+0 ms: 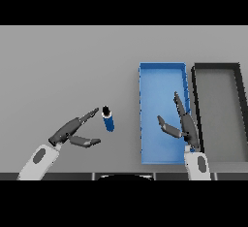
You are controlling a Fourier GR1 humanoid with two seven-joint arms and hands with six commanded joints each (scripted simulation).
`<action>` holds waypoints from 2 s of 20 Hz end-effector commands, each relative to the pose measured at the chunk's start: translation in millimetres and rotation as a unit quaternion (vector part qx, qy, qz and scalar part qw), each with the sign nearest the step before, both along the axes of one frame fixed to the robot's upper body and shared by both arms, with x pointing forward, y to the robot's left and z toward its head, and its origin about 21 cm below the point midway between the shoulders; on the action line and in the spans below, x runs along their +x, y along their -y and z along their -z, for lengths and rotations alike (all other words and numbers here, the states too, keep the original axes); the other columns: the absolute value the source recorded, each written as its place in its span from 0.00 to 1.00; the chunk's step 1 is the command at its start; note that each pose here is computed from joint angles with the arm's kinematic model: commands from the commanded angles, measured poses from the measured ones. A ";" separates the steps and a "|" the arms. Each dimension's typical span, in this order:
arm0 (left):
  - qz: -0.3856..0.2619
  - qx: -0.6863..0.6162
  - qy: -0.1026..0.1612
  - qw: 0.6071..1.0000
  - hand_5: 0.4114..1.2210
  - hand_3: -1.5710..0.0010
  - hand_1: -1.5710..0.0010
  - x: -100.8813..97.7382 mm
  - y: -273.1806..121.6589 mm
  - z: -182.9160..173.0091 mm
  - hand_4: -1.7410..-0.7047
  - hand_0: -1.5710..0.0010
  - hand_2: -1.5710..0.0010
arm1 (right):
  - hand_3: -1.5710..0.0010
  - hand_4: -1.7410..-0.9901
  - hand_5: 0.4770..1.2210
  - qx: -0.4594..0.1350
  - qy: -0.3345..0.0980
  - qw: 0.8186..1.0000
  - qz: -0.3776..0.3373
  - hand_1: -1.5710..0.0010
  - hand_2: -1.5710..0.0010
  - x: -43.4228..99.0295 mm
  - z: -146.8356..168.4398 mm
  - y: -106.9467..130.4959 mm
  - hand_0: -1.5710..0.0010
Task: Pick up the blue pipe and place it into the blue bin.
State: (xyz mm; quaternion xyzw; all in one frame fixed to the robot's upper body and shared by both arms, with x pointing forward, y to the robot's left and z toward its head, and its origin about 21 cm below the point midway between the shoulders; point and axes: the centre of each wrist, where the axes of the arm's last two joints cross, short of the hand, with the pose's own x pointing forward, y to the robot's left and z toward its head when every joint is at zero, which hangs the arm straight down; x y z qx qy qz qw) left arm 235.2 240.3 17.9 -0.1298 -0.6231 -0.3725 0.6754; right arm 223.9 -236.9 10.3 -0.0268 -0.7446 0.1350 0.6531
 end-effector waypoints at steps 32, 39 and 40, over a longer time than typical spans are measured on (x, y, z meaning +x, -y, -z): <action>0.033 -0.173 0.064 0.982 0.97 0.09 0.03 24.7 114.1 14.7 0.03 0.04 0.03 | 1.00 0.66 0.20 -0.004 -0.005 1.000 0.004 1.00 1.00 -3.1 -0.7 3.8 1.00; 0.075 -0.180 0.082 0.977 0.99 0.08 0.01 27.5 123.5 -28.3 0.02 0.01 0.01 | 1.00 0.70 0.22 -0.015 -0.004 1.000 0.007 1.00 1.00 -1.6 2.5 11.2 1.00; 0.078 -0.176 0.076 0.978 1.00 0.08 0.01 30.6 125.9 -31.0 0.01 0.01 0.01 | 1.00 0.71 0.22 -0.018 -0.002 1.000 0.006 1.00 1.00 -1.7 2.0 11.0 1.00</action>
